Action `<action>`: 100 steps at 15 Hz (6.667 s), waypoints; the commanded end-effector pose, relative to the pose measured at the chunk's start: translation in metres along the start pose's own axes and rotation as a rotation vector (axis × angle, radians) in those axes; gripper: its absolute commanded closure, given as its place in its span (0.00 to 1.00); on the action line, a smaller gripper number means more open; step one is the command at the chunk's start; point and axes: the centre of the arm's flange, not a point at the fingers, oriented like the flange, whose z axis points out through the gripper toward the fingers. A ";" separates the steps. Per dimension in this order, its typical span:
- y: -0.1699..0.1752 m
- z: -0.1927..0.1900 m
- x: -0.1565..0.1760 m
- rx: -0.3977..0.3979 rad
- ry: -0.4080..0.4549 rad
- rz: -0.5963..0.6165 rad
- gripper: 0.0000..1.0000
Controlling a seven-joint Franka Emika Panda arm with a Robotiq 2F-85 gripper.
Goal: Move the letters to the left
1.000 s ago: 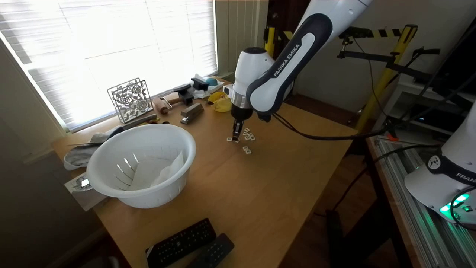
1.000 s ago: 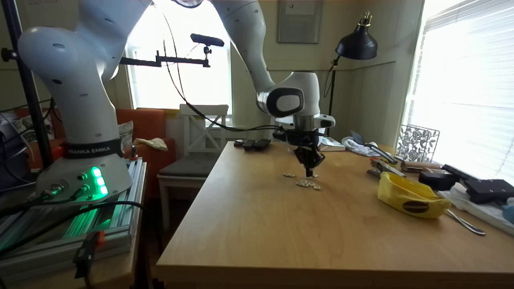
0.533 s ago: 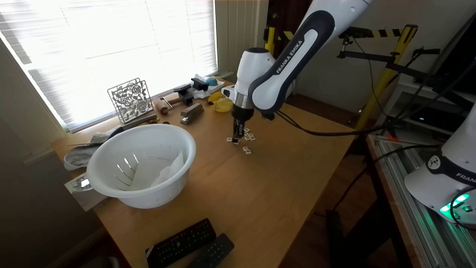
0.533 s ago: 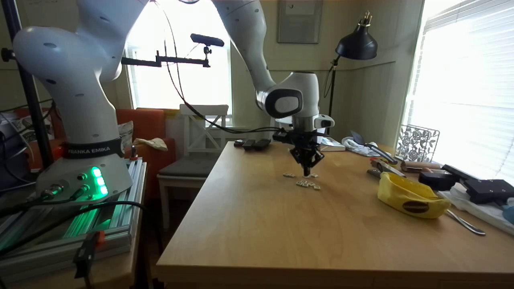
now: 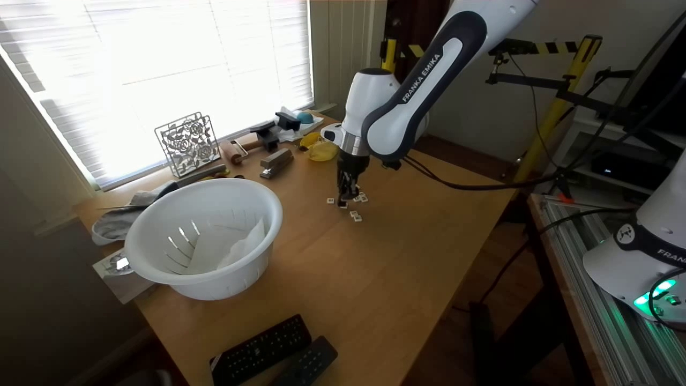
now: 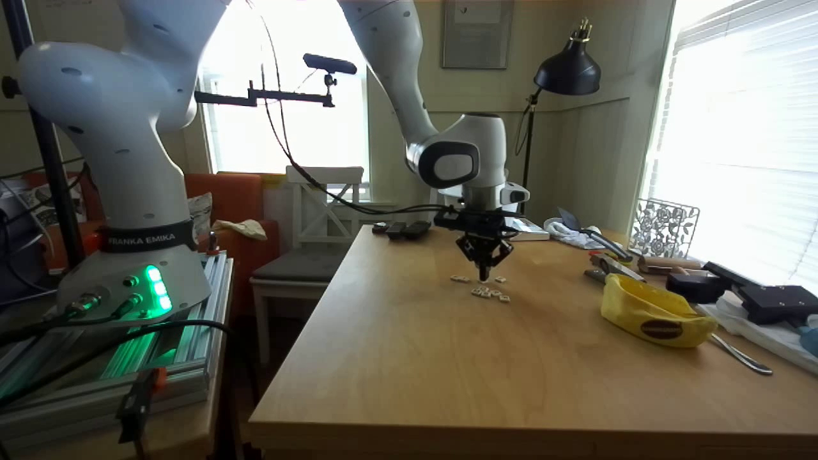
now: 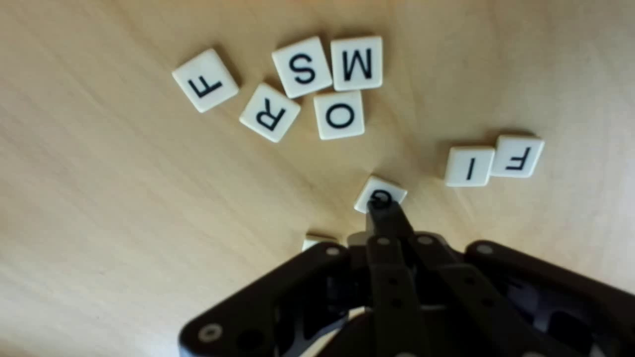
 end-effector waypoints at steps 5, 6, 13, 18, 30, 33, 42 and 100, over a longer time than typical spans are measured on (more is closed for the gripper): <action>-0.014 0.003 -0.023 0.044 -0.038 -0.135 1.00; -0.015 0.003 -0.023 0.045 -0.038 -0.146 1.00; -0.021 0.001 -0.026 0.049 -0.045 -0.197 1.00; -0.023 0.002 -0.026 0.046 -0.044 -0.213 1.00; -0.023 -0.007 -0.027 0.044 -0.031 -0.206 1.00; -0.023 -0.011 -0.029 0.036 -0.023 -0.206 1.00; -0.022 -0.020 -0.033 0.021 0.008 -0.181 1.00; -0.037 -0.009 -0.021 0.033 -0.032 0.271 1.00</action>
